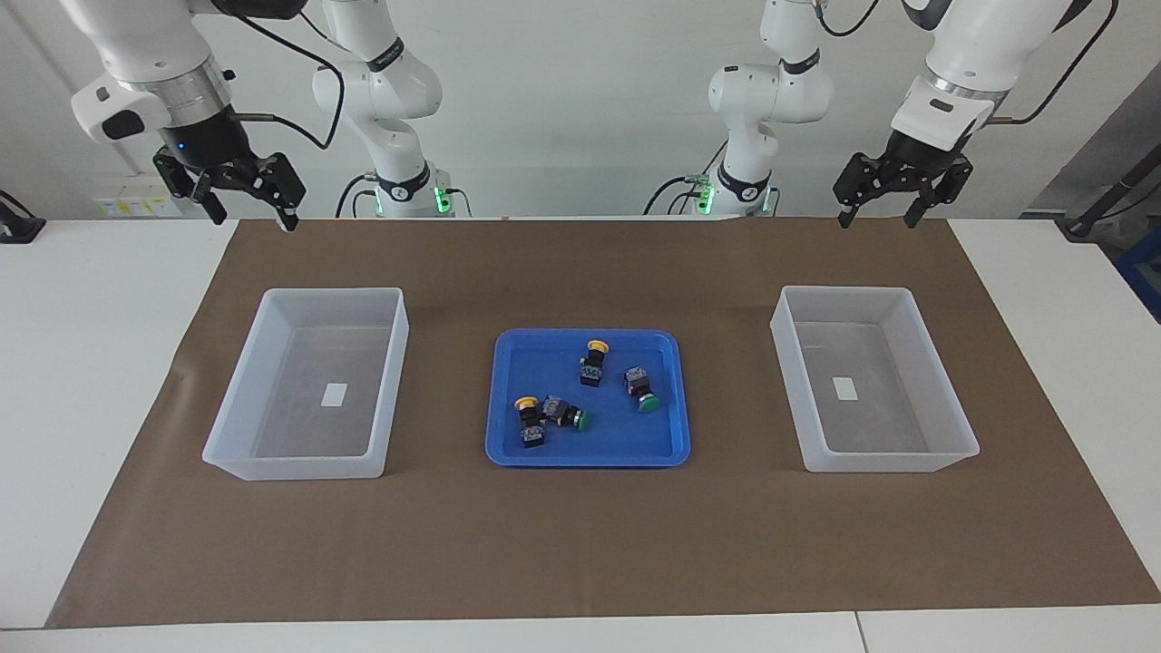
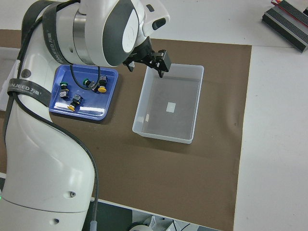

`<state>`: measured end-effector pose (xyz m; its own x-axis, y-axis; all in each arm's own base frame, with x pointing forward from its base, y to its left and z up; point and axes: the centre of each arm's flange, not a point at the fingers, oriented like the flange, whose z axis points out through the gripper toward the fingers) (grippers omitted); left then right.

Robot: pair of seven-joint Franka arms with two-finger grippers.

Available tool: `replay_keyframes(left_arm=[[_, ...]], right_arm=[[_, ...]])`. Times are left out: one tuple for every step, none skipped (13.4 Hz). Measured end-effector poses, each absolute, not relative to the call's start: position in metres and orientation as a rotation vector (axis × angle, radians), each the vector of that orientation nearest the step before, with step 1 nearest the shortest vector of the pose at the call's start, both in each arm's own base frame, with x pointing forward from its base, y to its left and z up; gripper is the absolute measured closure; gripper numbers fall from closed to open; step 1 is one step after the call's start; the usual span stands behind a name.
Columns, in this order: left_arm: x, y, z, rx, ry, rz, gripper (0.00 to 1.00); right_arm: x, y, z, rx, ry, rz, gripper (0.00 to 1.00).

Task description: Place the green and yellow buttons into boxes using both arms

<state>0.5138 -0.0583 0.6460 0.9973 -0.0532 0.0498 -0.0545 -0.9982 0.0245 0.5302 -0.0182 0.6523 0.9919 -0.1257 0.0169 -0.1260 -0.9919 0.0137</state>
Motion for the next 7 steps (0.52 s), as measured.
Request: replay_keyframes(left_arm=[[0.5138,-0.0583,0.6460,3.114,-0.084,0.077,0.00],[0.5138,-0.0583,0.6460,3.114,-0.084,0.077,0.00],[0.5138,-0.0583,0.6460,3.114,-0.084,0.077,0.00],[0.5138,-0.0583,0.6460,3.114,-0.084,0.077,0.00],[0.5138,-0.0583,0.6460,3.114,-0.084,0.077,0.00],[0.5138,-0.0583,0.6460,3.114,-0.084,0.077,0.00],[0.5138,-0.0583,0.6460,3.114,-0.084,0.077,0.00]], right_arm=[[0.5302,-0.0172,0.6523,3.120,-0.194,0.025,0.00],[0.5302,-0.0162,0.6523,3.119,-0.191,0.025,0.00],[0.5302,-0.0153,0.6523,3.119,-0.188,0.025,0.00],[0.5304,-0.0143,0.6518,3.119,-0.185,0.027,0.00],[0.5313,-0.0129,0.6503,3.119,-0.181,0.035,0.00],[0.5320,-0.0113,0.6474,3.119,-0.176,0.044,0.00],[0.5318,-0.0090,0.6444,3.120,-0.170,0.044,0.00]])
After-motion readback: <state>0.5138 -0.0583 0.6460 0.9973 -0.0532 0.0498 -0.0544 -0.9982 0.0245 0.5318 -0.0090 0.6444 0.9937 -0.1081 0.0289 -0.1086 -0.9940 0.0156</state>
